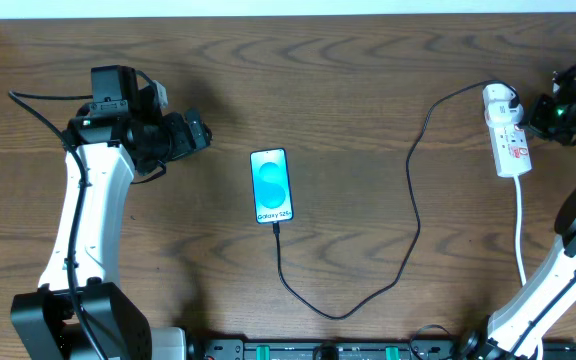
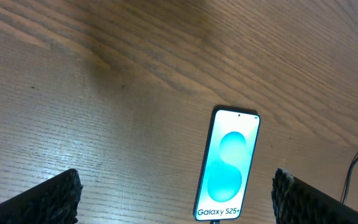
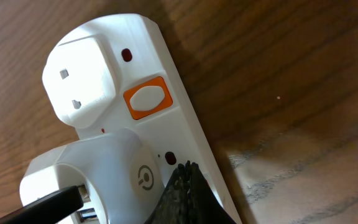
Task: Plug charger to phone and switch on socket
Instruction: 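Press down the socket switch with the closed right gripper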
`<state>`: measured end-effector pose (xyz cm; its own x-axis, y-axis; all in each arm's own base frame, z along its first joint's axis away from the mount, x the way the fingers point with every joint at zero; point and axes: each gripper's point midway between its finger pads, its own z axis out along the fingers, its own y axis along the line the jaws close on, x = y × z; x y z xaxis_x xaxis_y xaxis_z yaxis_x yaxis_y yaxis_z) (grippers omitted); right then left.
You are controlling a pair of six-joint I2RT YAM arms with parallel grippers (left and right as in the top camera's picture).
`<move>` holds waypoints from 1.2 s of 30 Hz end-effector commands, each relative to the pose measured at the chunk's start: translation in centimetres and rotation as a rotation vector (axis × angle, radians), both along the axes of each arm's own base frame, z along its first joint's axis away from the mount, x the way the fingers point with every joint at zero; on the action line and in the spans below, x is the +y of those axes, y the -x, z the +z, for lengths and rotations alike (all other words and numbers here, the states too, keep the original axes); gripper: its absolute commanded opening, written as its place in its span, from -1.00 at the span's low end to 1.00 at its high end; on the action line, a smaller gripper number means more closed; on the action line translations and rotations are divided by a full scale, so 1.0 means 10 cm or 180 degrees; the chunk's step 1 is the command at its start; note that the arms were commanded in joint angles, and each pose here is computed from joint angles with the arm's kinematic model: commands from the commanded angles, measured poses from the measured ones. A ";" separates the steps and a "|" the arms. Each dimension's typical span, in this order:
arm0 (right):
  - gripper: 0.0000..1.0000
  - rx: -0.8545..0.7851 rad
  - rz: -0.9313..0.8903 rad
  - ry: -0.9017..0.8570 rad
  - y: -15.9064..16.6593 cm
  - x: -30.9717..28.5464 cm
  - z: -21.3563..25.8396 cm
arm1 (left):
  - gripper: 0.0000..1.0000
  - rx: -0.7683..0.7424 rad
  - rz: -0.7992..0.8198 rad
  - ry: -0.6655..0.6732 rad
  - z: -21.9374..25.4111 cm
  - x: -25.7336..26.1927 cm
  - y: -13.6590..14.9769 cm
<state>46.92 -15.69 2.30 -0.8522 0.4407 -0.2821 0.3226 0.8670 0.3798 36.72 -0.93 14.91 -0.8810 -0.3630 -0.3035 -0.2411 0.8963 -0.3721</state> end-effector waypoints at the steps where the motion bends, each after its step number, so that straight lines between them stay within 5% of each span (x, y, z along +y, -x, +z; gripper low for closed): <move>1: -0.98 0.0303 0.0286 -0.0425 0.11 0.61 -0.31 | 0.94 -0.0028 -0.0001 -0.0054 0.02 0.03 -0.03; 36: -0.98 0.0428 0.0085 -0.0992 0.10 0.98 -0.21 | 0.94 -0.0028 -0.0001 -0.0054 0.02 0.03 -0.03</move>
<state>46.93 -15.45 2.28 -0.8158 0.5294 -0.2328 0.4302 0.8246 0.3674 36.72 -0.93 14.91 -0.8810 -0.3630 -0.3035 -0.2411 0.8963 -0.3721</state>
